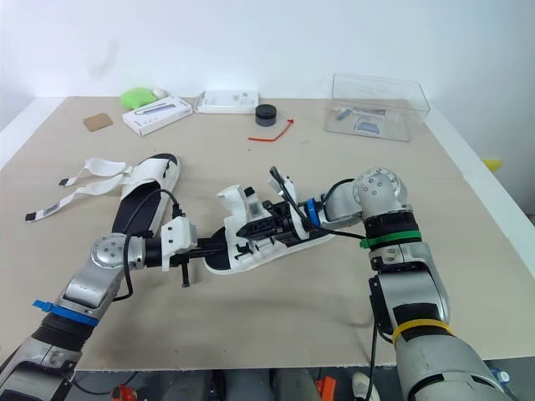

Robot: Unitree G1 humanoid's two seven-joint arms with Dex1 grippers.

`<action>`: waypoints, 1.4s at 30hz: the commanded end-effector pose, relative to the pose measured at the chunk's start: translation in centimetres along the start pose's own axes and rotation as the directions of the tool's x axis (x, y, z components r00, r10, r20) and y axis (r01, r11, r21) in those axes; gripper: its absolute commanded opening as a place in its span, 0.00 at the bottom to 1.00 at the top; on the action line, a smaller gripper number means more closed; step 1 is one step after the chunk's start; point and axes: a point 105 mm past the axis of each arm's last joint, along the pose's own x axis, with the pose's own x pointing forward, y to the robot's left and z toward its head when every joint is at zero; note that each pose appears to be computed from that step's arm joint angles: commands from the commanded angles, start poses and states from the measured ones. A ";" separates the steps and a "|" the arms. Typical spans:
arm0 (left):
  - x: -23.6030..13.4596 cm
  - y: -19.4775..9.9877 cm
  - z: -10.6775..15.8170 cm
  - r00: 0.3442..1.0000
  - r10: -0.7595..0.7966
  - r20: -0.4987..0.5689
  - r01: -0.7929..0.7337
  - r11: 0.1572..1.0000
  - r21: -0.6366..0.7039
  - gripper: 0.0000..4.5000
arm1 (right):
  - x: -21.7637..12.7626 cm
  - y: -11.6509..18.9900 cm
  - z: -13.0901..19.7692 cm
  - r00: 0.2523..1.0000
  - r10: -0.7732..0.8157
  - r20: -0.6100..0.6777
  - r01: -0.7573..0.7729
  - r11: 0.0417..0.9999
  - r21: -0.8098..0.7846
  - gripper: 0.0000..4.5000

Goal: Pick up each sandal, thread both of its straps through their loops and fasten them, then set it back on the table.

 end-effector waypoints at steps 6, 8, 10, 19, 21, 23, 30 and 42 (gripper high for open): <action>0.0 -0.7 -1.2 0.999 -0.029 -0.043 0.028 0.999 -0.016 0.00 | -0.1 1.6 -0.3 0.999 0.049 -0.013 -0.050 0.998 -0.042 0.03; 0.0 -0.7 -1.2 0.999 -0.029 -0.042 0.029 0.999 -0.016 0.00 | 0.0 1.2 -0.6 0.999 0.031 -0.013 -0.031 0.999 -0.039 0.03; 0.0 -0.7 -1.1 0.999 -0.029 -0.041 0.028 0.999 -0.015 0.00 | 0.0 0.9 -0.6 1.000 0.013 -0.010 -0.013 0.999 -0.037 0.03; 0.0 -0.5 -1.2 0.999 -0.023 -0.042 0.022 1.000 -0.016 0.00 | -0.2 1.6 0.7 1.000 0.008 0.026 -0.007 0.998 -0.059 0.03; 0.0 -0.5 -1.2 0.999 -0.023 -0.042 0.022 1.000 -0.016 0.00 | -0.2 1.7 0.9 1.000 0.009 0.030 -0.008 0.998 -0.061 0.03; 0.0 -0.5 -1.2 0.999 -0.022 -0.040 0.021 1.000 -0.016 0.00 | -0.2 1.5 0.8 1.000 0.002 0.025 -0.001 0.998 -0.061 0.03; -0.1 -0.6 -1.2 0.999 -0.020 -0.042 0.019 1.000 -0.016 0.00 | 0.0 1.0 -0.1 1.000 -0.008 0.003 0.008 0.998 -0.060 0.03; 0.0 -0.7 -1.1 0.999 -0.028 -0.041 0.028 1.000 -0.014 0.00 | 0.0 0.4 -1.2 1.000 -0.017 -0.021 0.016 0.998 -0.053 0.03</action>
